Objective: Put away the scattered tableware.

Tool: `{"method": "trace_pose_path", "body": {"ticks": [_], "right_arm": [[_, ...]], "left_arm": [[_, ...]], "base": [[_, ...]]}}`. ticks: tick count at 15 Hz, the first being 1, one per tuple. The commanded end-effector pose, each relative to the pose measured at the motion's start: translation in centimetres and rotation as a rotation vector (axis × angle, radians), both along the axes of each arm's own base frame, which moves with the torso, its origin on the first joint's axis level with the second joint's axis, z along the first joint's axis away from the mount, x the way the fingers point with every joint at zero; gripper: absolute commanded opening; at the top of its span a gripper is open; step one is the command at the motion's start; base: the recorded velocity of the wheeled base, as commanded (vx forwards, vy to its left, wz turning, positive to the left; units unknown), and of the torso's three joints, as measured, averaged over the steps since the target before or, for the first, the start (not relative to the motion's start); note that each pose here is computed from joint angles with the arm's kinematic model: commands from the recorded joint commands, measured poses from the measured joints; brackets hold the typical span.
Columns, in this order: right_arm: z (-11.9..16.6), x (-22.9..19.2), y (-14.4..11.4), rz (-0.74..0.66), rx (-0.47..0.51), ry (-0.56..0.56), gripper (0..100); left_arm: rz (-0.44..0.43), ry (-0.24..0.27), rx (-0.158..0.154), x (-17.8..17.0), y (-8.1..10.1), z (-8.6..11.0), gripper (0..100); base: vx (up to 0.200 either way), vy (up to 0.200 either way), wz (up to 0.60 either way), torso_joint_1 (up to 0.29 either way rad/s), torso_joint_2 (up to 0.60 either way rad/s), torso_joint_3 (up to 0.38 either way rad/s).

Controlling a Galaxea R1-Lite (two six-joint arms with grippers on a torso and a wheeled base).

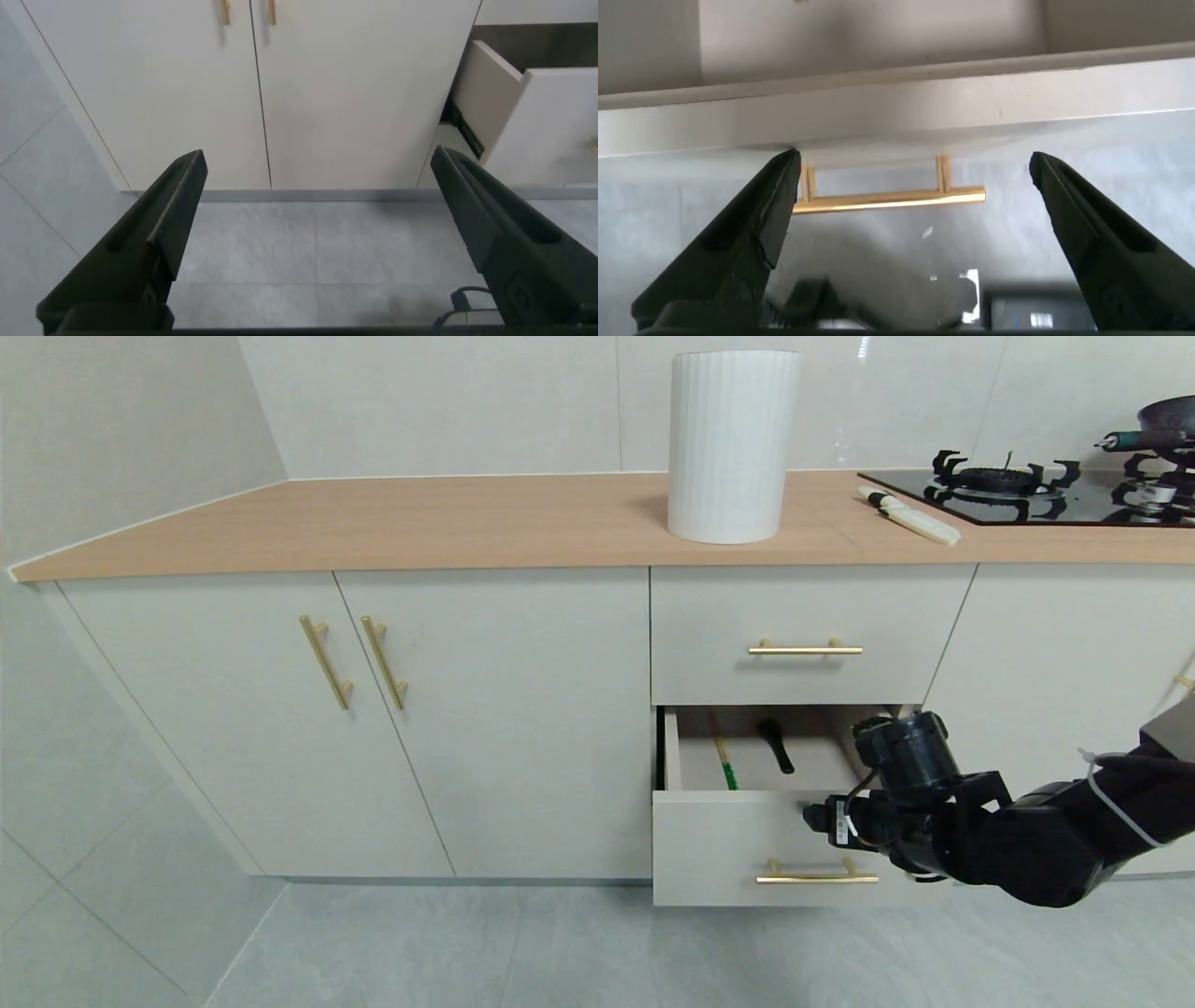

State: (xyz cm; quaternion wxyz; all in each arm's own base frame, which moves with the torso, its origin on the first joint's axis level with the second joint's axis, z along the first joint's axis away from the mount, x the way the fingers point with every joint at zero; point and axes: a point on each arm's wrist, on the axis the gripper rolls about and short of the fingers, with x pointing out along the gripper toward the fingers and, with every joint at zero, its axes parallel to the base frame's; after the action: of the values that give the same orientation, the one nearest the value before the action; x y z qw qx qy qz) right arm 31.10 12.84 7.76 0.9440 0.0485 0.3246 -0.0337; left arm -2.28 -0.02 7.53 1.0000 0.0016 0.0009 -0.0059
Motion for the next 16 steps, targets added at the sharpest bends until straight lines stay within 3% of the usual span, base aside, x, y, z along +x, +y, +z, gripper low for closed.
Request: {"method": "trace_pose_path", "body": {"ticks": [1, 7, 16], "right_arm": [[-0.6, 1.9, -0.3, 0.008, -0.003, -0.034, 100], [-1.3, 6.8, -0.5, 0.028, -0.022, -0.086, 100], [-4.3, 9.6, -1.3, -0.019, 0.003, -0.167, 100]], "left_arm": [[-0.001, 0.0, 0.0, 0.0, 0.0, 0.0, 100], [-0.001, 0.001, 0.0, 0.0, 0.0, 0.0, 100], [-0.001, 0.001, 0.0, 0.0, 0.0, 0.0, 100]], "base": [[0.0, 0.0, 0.0, 0.0, 0.0, 0.0], [0.0, 0.0, 0.0, 0.0, 0.0, 0.0], [0.0, 0.0, 0.0, 0.0, 0.0, 0.0]]}}
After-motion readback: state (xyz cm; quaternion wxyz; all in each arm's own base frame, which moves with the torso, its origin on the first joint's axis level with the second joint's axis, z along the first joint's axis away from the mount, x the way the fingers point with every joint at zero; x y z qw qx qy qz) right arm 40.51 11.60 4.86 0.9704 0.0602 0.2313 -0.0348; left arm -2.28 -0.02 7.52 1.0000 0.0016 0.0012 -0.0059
